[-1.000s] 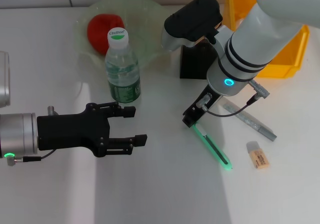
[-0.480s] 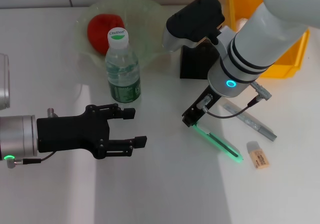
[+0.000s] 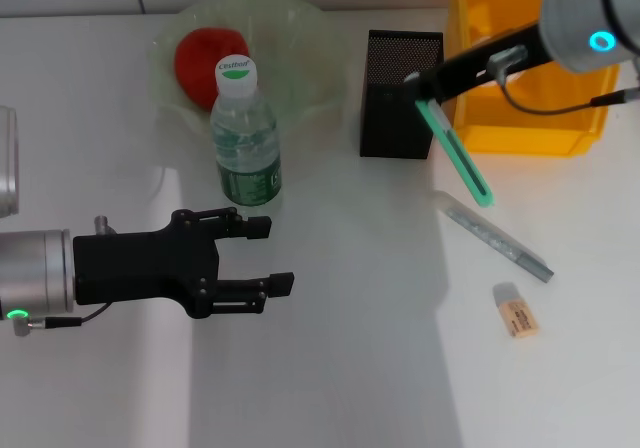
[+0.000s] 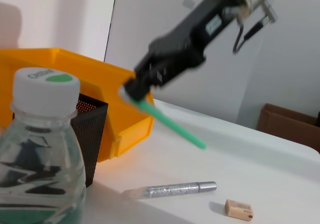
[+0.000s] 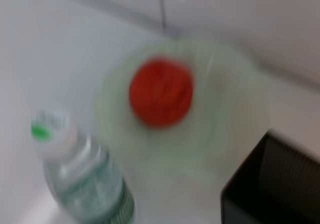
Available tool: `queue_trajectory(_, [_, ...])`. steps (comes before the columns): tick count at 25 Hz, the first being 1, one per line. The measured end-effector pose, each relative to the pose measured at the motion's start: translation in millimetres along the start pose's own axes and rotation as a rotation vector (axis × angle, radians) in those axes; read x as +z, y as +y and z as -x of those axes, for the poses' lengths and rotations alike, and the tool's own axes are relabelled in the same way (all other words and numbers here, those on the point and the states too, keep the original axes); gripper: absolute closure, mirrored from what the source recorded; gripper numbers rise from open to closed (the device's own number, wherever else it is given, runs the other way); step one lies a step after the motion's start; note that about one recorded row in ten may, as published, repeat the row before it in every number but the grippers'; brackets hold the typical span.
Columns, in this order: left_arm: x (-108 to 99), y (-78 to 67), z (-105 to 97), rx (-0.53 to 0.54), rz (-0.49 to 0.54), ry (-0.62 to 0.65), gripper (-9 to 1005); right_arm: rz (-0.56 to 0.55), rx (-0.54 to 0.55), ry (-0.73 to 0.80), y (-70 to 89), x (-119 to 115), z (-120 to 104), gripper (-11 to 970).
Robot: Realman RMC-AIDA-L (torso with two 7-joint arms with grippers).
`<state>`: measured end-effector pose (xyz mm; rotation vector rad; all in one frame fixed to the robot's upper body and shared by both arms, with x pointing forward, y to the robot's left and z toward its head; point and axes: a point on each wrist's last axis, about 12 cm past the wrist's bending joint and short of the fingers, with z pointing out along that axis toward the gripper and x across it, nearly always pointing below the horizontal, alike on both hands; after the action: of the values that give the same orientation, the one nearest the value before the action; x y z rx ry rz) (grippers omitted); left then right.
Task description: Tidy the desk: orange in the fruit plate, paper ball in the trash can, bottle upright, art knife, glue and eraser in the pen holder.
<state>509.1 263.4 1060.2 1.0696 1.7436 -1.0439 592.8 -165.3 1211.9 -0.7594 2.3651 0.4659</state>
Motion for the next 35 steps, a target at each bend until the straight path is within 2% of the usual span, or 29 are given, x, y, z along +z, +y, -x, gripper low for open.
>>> queue_trajectory(1, [-0.1, -0.1, -0.1, -0.001, 0.000, 0.000, 213, 0.051, 0.042, -0.147, -9.6, -23.7, 1.0, 785])
queue_trajectory(2, [-0.1, -0.1, -0.1, -0.001, 0.000, 0.000, 213, 0.051, 0.042, -0.147, -9.6, -23.7, 1.0, 785])
queue_trajectory(3, [-0.4, -0.4, -0.5, -0.002, 0.000, 0.000, 213, 0.114, 0.072, -0.287, -19.7, -41.9, -0.9, 786])
queue_trajectory(5, [-0.5, -0.5, -0.7, -0.002, 0.000, 0.000, 213, 0.138, 0.079, -0.342, -23.9, -48.1, -2.5, 786])
queue_trajectory(6, [-0.6, -0.5, -0.7, -0.002, 0.000, 0.000, 213, 0.188, 0.082, -0.486, -39.3, -56.4, -9.3, 786])
queue_trajectory(7, [-0.6, -0.3, -0.7, -0.002, 0.001, 0.000, 213, 0.188, 0.082, -0.486, -39.3, -56.4, -9.3, 786])
queue_trajectory(8, [-0.5, -0.3, -0.6, -0.002, 0.001, 0.000, 213, 0.208, 0.079, -0.547, -45.6, -57.3, -13.3, 786])
queue_trajectory(10, [0.6, 0.2, 0.8, 0.001, -0.002, 0.000, 213, 0.279, 0.156, -0.688, -70.7, -39.7, -31.6, 786])
queue_trajectory(11, [0.8, 0.2, 1.0, 0.001, -0.003, -0.001, 213, 0.279, 0.156, -0.688, -70.7, -39.7, -31.6, 786])
queue_trajectory(12, [1.3, 0.3, 1.4, 0.003, -0.005, -0.001, 213, 0.295, 0.177, -0.737, -78.2, -27.9, -39.5, 786])
queue_trajectory(15, [2.7, 0.1, 2.2, 0.005, -0.010, 0.000, 213, 0.301, 0.190, -0.760, -81.1, -20.8, -43.8, 786])
queue_trajectory(16, [4.0, 0.0, 2.8, 0.007, -0.014, 0.000, 213, 0.305, 0.211, -0.816, -85.0, -8.8, -50.3, 785])
queue_trajectory(19, [4.6, -0.1, 3.0, 0.007, -0.015, -0.001, 213, 0.305, 0.232, -0.853, -86.8, 0.7, -54.9, 785])
queue_trajectory(21, [4.7, 0.0, 3.2, 0.007, -0.015, -0.001, 213, 0.271, 0.239, -0.890, -89.7, 11.4, -57.0, 785])
queue_trajectory(24, [4.6, 0.2, 3.4, 0.007, -0.013, -0.003, 213, 0.245, 0.245, -0.889, -90.0, 20.5, -56.8, 785])
queue_trajectory(26, [5.0, 0.1, 3.5, 0.007, -0.013, -0.005, 213, 0.215, 0.255, -0.874, -88.3, 37.5, -55.9, 785])
queue_trajectory(31, [5.8, -0.2, 3.4, 0.006, -0.013, -0.006, 213, 0.173, 0.263, -0.824, -84.8, 58.5, -53.1, 786])
queue_trajectory(35, [5.8, -0.8, 2.6, 0.003, -0.012, -0.008, 213, 0.156, 0.263, -0.799, -83.4, 64.8, -51.5, 785])
